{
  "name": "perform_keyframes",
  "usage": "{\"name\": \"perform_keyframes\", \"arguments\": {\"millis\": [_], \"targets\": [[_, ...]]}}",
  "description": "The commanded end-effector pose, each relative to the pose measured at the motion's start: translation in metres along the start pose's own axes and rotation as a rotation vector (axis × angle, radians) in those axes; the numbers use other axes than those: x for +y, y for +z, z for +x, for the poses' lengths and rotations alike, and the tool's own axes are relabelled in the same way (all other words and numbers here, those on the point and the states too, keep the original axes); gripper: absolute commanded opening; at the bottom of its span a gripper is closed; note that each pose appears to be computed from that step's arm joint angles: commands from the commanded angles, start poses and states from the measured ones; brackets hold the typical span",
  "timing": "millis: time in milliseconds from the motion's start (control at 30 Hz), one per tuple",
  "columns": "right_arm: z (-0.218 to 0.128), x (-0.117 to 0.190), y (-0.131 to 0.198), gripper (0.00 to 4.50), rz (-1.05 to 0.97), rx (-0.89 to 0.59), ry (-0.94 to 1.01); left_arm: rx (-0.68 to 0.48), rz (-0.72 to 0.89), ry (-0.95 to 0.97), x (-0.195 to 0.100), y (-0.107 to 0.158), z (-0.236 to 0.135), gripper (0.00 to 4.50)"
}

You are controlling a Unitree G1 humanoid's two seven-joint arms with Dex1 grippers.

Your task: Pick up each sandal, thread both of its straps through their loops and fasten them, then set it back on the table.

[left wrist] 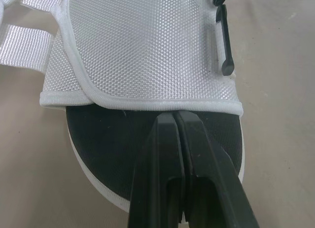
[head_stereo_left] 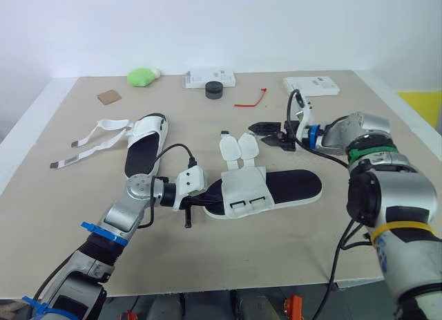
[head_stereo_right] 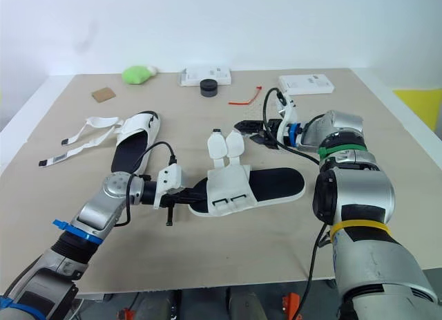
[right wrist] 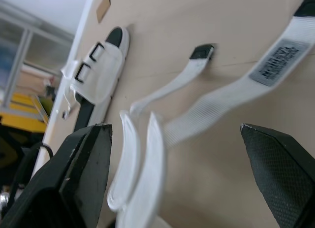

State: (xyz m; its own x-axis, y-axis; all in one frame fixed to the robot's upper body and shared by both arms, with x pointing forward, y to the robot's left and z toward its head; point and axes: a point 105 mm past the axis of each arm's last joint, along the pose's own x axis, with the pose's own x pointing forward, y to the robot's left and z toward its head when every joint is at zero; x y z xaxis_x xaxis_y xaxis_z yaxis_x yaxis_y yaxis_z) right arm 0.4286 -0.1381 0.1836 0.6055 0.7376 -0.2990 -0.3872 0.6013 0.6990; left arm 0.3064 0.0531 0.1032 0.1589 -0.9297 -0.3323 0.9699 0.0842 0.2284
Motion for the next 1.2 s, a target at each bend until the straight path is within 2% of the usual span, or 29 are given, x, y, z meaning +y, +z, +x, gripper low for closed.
{"name": "perform_keyframes", "arguments": {"millis": [33,433,933,967,1000,1033,1067,1200], "targets": [[0.005,0.020,0.015,4.50,0.022,-0.070,0.063,0.094,-0.058,-0.048,-0.015,-0.027,0.006,0.06],[0.016,0.012,-0.007,4.50,0.048,0.019,0.023,0.093,-0.069,-0.027,-0.012,-0.028,0.004,0.06],[0.022,0.014,0.006,4.50,-0.010,-0.075,0.012,0.086,-0.067,-0.028,-0.016,-0.026,0.005,0.06],[0.022,0.014,0.007,3.93,-0.008,-0.082,0.017,0.087,-0.068,-0.028,-0.016,-0.026,0.005,0.00],[0.021,0.014,0.008,3.78,-0.009,-0.087,0.021,0.087,-0.069,-0.028,-0.017,-0.026,0.005,0.00],[0.021,0.015,0.008,3.16,-0.007,-0.089,0.026,0.087,-0.069,-0.027,-0.016,-0.026,0.005,0.00],[0.021,0.015,0.009,2.84,-0.007,-0.090,0.028,0.087,-0.069,-0.027,-0.016,-0.026,0.005,0.00],[0.021,0.016,0.009,0.95,-0.004,-0.097,0.035,0.085,-0.066,-0.020,-0.014,-0.025,0.006,0.00]]}}
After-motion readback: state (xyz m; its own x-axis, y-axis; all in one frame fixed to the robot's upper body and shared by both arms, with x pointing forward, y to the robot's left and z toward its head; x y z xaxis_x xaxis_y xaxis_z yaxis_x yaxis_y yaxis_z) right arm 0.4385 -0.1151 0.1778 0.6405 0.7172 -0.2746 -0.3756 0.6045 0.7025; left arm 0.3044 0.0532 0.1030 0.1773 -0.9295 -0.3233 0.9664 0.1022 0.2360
